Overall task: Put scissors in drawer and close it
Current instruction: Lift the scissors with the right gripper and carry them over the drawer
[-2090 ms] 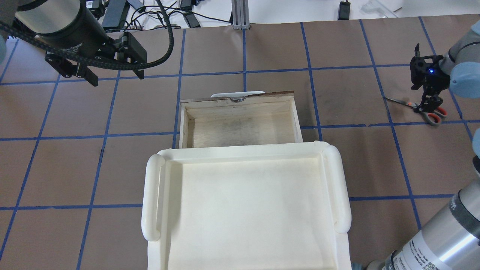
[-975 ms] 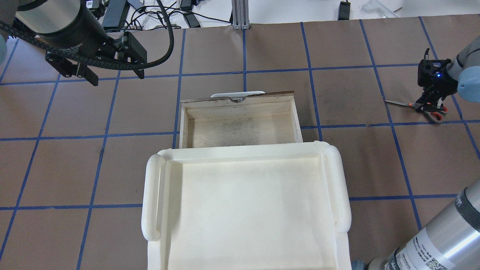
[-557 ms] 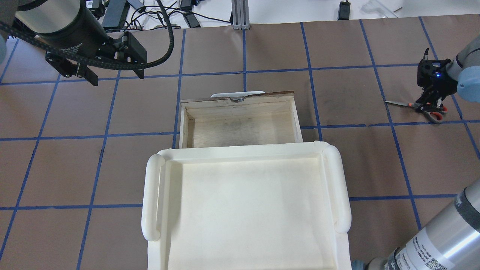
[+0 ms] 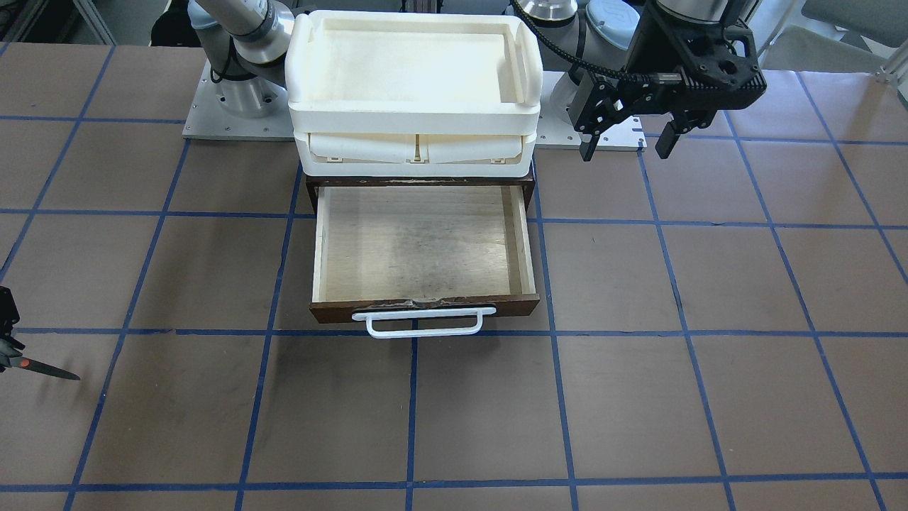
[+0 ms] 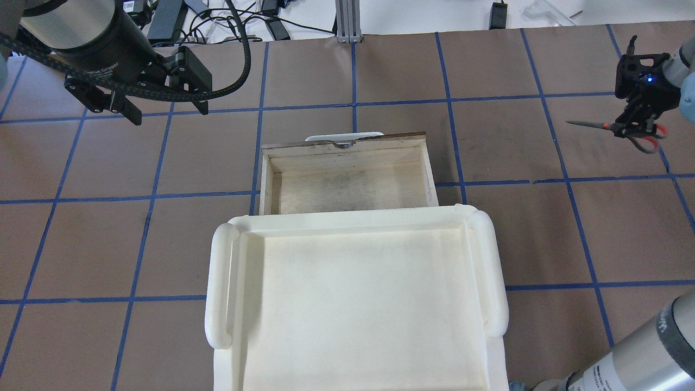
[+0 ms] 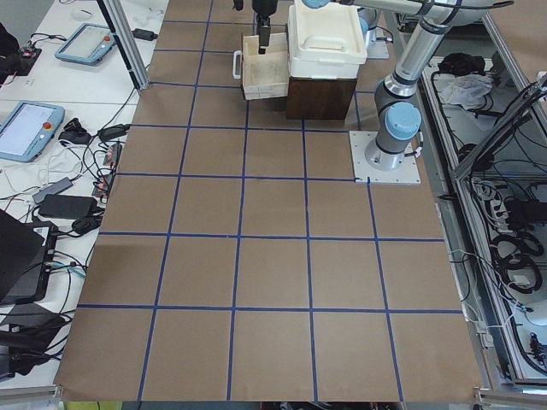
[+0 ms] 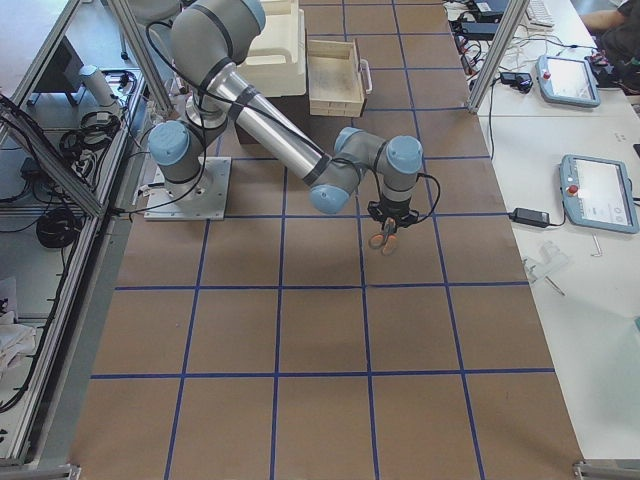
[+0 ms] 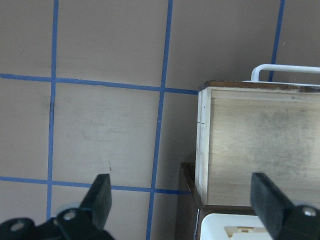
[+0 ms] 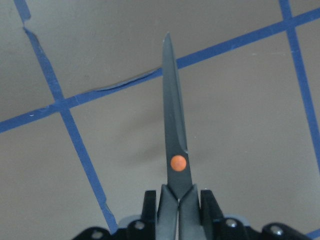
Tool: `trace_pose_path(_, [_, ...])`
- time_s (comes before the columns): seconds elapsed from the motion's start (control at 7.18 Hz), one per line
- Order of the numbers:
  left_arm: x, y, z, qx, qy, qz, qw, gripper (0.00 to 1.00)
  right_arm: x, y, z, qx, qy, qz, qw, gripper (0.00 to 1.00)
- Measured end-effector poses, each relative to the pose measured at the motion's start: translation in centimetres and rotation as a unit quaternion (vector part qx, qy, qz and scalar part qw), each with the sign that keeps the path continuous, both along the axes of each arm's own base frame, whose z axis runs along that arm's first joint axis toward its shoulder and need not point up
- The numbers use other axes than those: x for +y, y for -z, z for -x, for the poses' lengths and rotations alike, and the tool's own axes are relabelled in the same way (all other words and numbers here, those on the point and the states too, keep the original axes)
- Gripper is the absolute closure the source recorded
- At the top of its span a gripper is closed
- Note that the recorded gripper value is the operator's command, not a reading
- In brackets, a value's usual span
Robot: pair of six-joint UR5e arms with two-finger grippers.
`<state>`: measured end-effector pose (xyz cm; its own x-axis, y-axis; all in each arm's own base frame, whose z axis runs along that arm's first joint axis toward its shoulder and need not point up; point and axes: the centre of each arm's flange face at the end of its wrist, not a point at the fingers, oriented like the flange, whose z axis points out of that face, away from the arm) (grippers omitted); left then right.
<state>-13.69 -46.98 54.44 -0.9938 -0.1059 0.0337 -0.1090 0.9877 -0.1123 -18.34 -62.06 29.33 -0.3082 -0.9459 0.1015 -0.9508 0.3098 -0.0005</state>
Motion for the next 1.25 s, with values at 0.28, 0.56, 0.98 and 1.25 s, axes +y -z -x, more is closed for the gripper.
trace_pose_path(0.28, [0.0, 0.0, 0.0, 0.000, 0.000, 0.000, 1.0000, 0.00, 0.1, -7.4, -7.9, 0.009, -0.044, 0.014, 0.9989, 1.00])
trace_pose_path(0.56, [0.0, -0.1, 0.0, -0.001, 0.000, 0.001, 1.0000, 0.00, 2.0, -11.4, -15.8, 0.003, -0.091, 0.002, 0.9959, 1.00])
trace_pose_path(0.98, [0.0, -0.1, -0.1, -0.001, -0.001, 0.001, 1.0000, 0.00, 5.0, -13.7, -28.5, -0.007, -0.111, -0.006, 0.9938, 1.00])
trace_pose_path(1.25, [0.0, -0.1, -0.2, -0.001, -0.001, 0.002, 1.0000, 0.00, 7.2, -13.6, -37.0, -0.013, -0.150, -0.007, 0.9886, 1.00])
